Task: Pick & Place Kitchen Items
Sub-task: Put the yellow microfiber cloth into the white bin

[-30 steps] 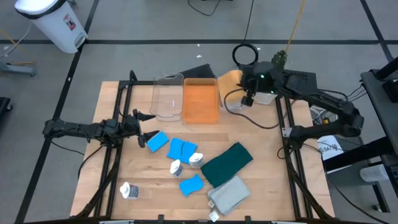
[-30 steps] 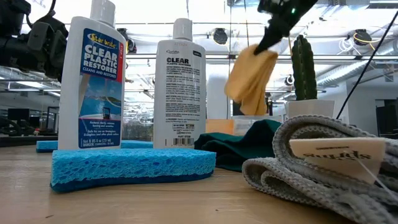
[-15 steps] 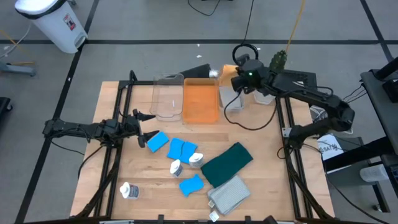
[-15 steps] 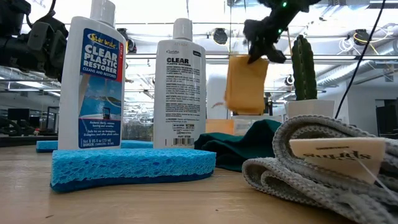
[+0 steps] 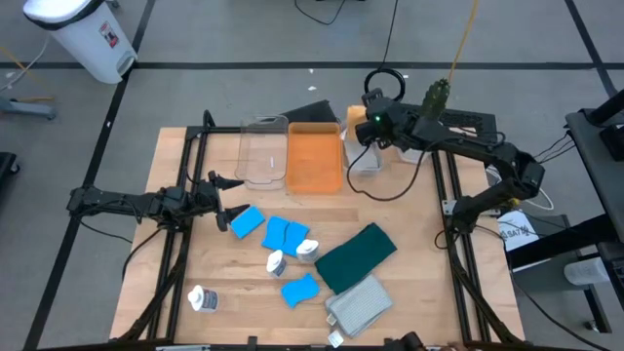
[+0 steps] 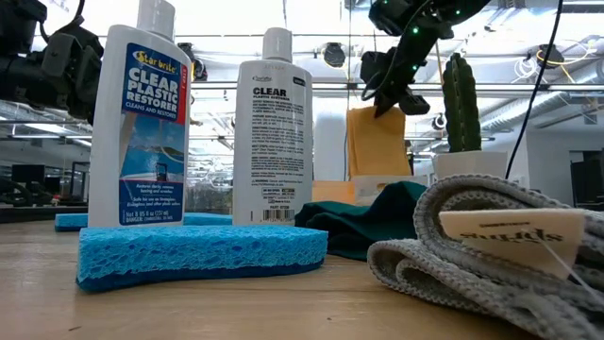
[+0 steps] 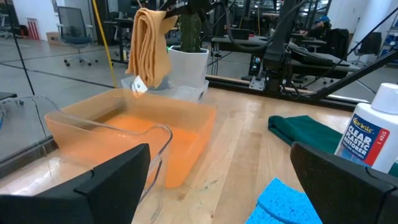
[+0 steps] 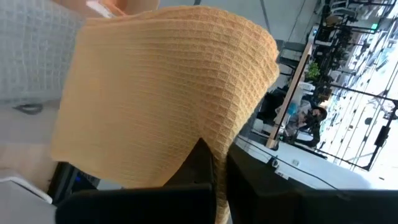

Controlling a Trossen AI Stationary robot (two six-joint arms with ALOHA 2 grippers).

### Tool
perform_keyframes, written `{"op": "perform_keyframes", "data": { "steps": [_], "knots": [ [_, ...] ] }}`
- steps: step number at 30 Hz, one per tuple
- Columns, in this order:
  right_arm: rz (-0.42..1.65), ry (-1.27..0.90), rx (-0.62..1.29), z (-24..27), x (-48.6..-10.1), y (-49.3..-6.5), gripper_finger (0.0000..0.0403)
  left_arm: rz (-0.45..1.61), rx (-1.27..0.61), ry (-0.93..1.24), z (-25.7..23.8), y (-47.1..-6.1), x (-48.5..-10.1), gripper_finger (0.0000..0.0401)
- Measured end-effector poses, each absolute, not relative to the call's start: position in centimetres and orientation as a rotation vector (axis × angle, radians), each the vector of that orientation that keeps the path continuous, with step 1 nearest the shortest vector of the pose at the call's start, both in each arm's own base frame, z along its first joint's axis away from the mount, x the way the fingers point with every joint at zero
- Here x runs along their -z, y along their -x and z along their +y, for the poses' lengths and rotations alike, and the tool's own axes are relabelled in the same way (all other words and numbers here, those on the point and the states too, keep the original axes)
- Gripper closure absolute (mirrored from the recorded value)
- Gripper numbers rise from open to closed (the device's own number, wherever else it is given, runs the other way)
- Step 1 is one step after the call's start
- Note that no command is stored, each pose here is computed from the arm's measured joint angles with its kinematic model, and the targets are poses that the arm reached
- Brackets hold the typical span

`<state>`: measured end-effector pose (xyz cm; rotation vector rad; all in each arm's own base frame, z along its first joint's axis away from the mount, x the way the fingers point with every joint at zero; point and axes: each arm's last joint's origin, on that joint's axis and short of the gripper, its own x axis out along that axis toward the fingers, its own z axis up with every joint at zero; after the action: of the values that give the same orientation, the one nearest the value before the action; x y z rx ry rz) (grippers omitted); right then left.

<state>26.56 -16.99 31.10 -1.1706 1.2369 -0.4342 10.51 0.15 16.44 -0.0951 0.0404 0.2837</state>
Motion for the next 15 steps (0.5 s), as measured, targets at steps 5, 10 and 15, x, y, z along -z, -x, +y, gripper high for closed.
{"op": "perform_keyframes", "data": {
  "steps": [5, 10, 15],
  "knots": [
    [1.171, 1.148, 0.462, -16.0, -31.8, -26.8, 0.0403, 0.040, -0.284, 0.095, 0.1, -10.5, -16.4, 0.0006],
    [1.102, 1.087, 0.463, -15.7, -31.9, -26.9, 0.0403, 0.040, -0.284, 0.095, 0.1, -10.5, -16.4, 0.0006],
    [1.121, 1.079, 0.453, -15.9, -31.2, -26.7, 0.0403, 0.041, -0.284, 0.095, 0.1, -10.5, -16.4, 0.0006]
  ]
}}
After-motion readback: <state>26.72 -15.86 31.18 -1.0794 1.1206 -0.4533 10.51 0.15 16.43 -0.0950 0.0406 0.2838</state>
